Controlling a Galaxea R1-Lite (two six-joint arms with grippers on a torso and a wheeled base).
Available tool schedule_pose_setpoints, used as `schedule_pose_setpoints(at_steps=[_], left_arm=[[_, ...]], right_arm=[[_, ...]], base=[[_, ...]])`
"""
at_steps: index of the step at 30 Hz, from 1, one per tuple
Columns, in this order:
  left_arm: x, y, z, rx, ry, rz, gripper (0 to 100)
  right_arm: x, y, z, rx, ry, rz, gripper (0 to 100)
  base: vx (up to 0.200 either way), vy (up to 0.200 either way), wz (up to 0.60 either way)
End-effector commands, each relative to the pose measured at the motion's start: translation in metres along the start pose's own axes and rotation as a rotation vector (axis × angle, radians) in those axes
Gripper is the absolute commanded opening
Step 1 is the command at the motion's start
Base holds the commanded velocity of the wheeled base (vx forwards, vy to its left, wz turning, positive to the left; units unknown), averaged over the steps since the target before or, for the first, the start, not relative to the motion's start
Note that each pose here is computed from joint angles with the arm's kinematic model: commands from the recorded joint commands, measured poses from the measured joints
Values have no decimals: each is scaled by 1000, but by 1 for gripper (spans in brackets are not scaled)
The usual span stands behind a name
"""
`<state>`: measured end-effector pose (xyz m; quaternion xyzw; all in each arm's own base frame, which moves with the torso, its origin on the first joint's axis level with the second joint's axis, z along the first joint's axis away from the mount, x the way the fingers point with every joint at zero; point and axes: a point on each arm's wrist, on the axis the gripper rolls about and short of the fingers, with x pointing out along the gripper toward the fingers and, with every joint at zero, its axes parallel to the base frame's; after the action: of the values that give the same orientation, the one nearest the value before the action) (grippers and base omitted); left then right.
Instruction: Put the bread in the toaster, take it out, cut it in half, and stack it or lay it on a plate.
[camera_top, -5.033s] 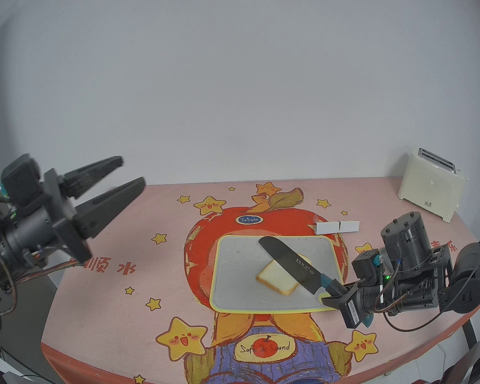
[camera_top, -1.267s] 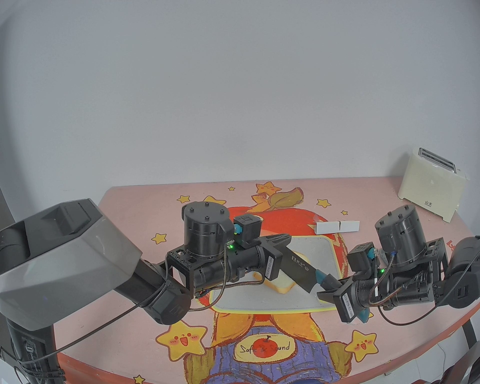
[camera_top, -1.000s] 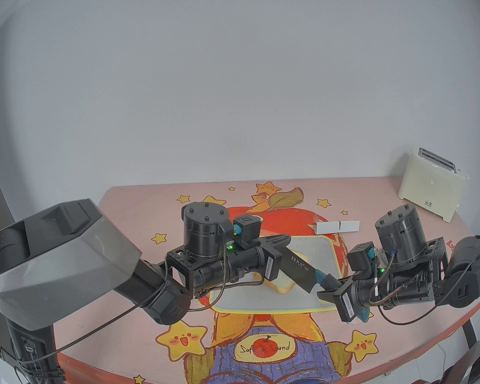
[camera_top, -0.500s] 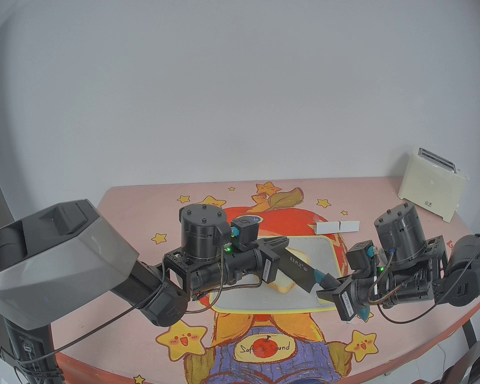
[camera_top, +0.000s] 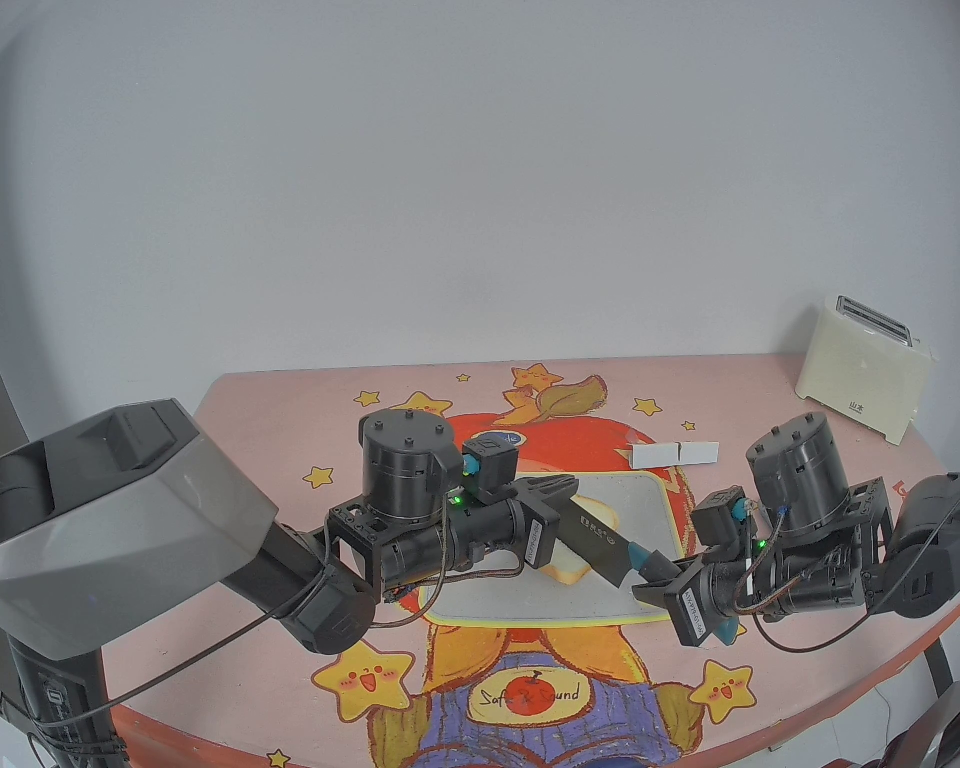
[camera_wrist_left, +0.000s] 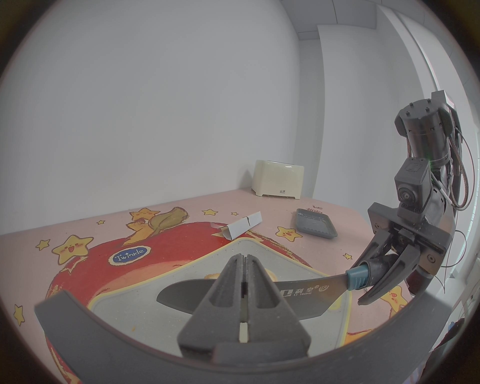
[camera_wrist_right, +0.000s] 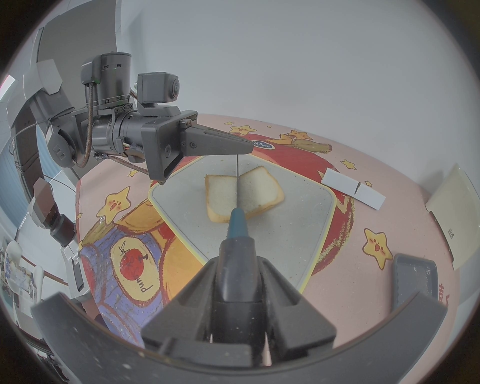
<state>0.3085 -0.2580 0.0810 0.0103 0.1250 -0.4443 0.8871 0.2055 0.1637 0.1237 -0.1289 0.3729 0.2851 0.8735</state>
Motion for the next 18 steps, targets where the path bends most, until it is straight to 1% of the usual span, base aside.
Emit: schedule_pose_setpoints(at_steps=[1,7,18], left_arm=[[1,0,-1,-1,2,0,0],[1,0,0,0,-1,0,0],[1,0,-1,-1,3,2,0]], right_arm=[[2,1,-3,-2,20,2,0],[3,1,-5,-3,29,2,0],[3,1,-3,-2,21,2,0]], base=[[0,0,0],[0,0,0],[0,0,0]])
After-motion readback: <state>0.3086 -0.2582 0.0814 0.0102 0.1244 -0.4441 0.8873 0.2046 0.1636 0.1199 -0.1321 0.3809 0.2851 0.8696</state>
